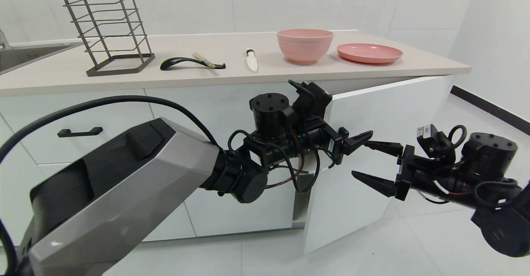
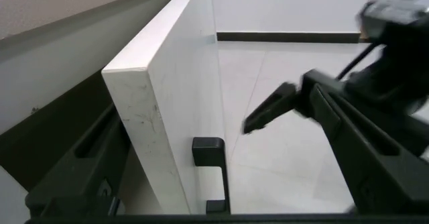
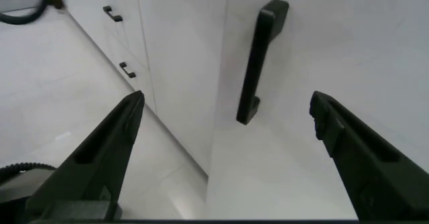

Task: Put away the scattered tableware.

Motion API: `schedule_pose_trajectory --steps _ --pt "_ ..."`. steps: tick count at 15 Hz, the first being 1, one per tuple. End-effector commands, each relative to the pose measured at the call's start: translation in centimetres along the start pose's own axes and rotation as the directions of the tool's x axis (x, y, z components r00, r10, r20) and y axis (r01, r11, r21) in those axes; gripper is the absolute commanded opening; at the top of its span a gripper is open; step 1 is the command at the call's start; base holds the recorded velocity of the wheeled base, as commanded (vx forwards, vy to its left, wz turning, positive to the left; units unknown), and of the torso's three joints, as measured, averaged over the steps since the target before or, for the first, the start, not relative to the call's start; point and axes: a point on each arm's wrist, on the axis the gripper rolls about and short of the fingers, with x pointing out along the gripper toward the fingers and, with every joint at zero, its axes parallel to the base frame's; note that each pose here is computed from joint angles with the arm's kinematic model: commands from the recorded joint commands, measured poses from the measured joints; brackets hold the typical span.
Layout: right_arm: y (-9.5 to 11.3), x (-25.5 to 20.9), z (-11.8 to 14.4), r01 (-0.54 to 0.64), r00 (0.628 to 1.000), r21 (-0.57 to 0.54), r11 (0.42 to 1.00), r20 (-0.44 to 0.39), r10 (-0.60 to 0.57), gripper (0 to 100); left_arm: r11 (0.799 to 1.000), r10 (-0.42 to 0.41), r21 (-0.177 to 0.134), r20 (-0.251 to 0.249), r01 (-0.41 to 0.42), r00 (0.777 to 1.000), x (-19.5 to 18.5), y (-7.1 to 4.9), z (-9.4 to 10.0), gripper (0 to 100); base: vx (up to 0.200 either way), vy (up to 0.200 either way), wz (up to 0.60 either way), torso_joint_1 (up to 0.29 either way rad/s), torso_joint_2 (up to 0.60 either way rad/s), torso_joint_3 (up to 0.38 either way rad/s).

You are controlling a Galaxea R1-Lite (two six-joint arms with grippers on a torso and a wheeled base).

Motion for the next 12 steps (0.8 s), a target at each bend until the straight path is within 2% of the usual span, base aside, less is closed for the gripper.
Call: schedule_pose_trajectory --steps 1,4,7,10,12 --pt "4.7 -4.4 3.2 0.012 0.999 -0.049 0.999 0.04 -0.01 100 1.0 0.008 0.001 0.001 -0.008 1.0 -0.1 0.2 0.1 100 0.0 0.0 0.0 0.0 0.0 0.0" --pt "7.7 -7.1 4.7 0.025 0.997 -0.095 0.995 0.079 -0.017 100 1.0 0.027 -0.002 -0.01 -0.027 1.0 0.0 0.3 -0.4 100 0.0 0.0 0.0 0.0 0.0 0.0" --pt "8.8 -9.1 6.9 0.124 0.982 -0.185 0.975 0.164 -0.093 100 1.0 0.023 -0.005 -0.019 -0.023 1.0 0.1 0.1 -1.1 100 0.0 0.0 0.0 0.0 0.0 0.0" --pt "9.6 -10.6 9.0 0.188 0.961 -0.272 0.944 0.249 -0.12 100 1.0 -0.001 -0.008 -0.014 0.001 1.0 0.4 -1.2 -1.4 100 0.0 0.0 0.0 0.0 0.0 0.0" --pt "10.1 -12.2 11.4 0.279 0.928 -0.362 0.889 0.339 -0.154 100 1.0 -0.022 -0.017 -0.024 0.021 0.999 0.3 -2.3 -1.9 100 0.0 0.0 0.0 0.0 0.0 0.0"
